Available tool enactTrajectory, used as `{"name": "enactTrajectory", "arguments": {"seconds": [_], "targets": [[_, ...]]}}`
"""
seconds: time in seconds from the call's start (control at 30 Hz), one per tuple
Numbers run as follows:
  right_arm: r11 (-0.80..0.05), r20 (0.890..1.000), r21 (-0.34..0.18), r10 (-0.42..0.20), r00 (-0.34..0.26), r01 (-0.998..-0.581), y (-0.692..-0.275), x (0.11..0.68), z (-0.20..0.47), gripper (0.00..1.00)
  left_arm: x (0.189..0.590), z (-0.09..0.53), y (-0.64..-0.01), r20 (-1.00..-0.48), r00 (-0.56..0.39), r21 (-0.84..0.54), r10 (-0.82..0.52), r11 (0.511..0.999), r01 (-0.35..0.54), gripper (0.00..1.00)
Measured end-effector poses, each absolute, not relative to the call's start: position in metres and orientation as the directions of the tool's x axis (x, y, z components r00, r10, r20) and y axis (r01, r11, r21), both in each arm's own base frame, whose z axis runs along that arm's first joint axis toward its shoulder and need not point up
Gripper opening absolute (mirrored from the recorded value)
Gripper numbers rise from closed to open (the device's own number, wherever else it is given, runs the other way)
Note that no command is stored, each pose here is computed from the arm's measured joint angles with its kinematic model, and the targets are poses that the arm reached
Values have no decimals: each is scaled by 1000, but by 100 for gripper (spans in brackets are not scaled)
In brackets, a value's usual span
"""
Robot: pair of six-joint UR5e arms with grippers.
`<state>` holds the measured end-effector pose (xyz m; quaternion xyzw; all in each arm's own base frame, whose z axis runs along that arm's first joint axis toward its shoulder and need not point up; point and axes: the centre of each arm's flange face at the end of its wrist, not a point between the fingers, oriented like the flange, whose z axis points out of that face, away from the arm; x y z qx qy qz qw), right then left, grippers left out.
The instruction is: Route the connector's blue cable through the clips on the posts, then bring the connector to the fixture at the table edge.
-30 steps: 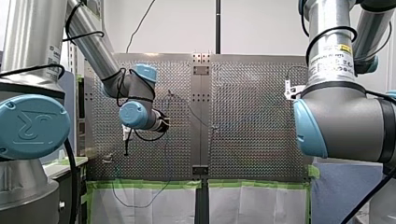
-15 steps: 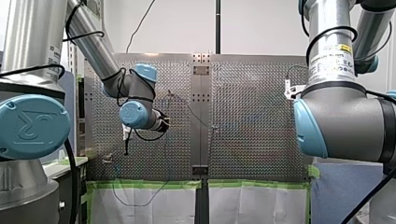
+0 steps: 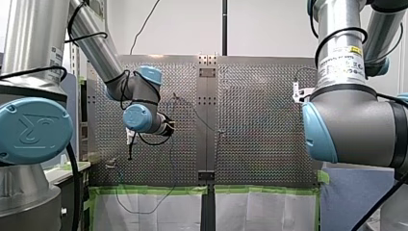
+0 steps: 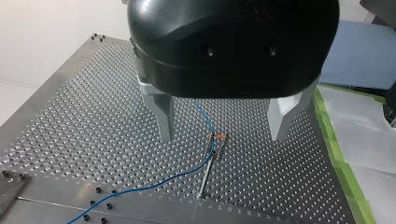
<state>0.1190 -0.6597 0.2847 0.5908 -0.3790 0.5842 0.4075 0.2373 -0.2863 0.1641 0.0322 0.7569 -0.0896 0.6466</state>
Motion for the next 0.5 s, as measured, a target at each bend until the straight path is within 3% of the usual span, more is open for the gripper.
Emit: {"name": "enactTrajectory", "arguments": {"seconds": [0.5], "targets": [[-379, 999, 40, 39, 28, -924, -661, 119, 285, 0, 237, 164, -286, -985, -162, -94, -67, 982, 164, 100]]}}
